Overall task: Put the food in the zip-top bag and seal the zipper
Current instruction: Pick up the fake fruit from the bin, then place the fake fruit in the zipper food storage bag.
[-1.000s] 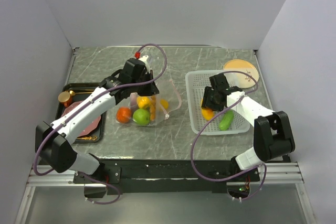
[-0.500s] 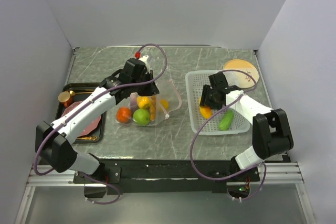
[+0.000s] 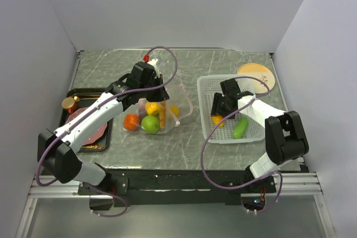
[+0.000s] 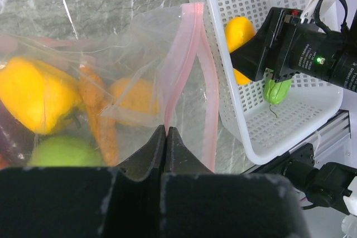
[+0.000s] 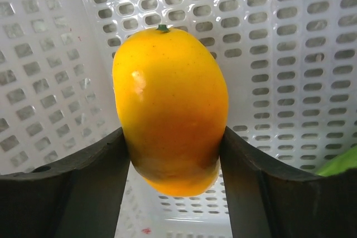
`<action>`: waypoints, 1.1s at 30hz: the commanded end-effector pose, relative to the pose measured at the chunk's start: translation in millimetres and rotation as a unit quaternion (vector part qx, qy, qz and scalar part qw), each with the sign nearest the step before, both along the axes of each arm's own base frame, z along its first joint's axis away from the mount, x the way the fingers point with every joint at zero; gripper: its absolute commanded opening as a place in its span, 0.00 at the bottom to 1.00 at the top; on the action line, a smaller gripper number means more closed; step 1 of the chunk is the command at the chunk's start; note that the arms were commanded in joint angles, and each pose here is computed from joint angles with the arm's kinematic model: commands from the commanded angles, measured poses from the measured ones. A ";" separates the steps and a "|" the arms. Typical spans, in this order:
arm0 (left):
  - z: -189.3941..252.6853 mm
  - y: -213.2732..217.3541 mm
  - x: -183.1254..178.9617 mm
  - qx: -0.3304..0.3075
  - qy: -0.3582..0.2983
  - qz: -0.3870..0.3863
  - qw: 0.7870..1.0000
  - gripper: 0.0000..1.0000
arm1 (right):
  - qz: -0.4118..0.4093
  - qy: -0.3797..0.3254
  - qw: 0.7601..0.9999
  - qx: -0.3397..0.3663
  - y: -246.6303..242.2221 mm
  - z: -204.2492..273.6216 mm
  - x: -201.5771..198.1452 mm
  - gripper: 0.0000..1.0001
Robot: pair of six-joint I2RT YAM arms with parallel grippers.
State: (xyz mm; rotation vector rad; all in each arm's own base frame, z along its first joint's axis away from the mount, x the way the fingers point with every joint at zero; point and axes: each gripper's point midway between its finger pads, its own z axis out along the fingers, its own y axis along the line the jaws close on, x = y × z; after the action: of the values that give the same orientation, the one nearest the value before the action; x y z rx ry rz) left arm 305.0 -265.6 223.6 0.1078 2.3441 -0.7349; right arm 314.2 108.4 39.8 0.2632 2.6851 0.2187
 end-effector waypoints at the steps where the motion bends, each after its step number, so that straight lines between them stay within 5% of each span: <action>1: 19.0 -5.8 3.8 -0.019 -0.022 -0.004 1.000 0.01 | -0.006 -0.041 0.999 0.012 0.3 23.6 7.7 0.33; 8: 21.3 -4.7 3.0 -0.017 -0.024 -0.005 1.000 0.01 | -0.023 -0.099 0.994 0.031 0.6 71.1 15.3 0.26; 15: 19.1 -5.1 2.3 -0.017 -0.021 -0.007 1.000 0.01 | 0.041 -0.193 0.954 0.226 69.4 152.4 6.4 0.27; 26: 22.3 -7.4 2.2 -0.024 -0.024 -0.010 0.999 0.01 | 0.161 -0.205 0.936 0.238 131.5 186.1 -14.8 0.32; 33: 22.7 -7.1 0.5 -0.029 -0.022 -0.008 0.999 0.01 | 0.212 -0.169 0.933 0.238 153.6 166.2 -20.8 0.34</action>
State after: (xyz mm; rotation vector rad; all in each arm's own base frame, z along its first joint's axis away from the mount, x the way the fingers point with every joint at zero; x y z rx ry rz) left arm 304.0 -267.4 224.4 0.1132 2.3438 -0.7490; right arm 290.6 245.2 202.0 -0.1027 2.2877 0.9174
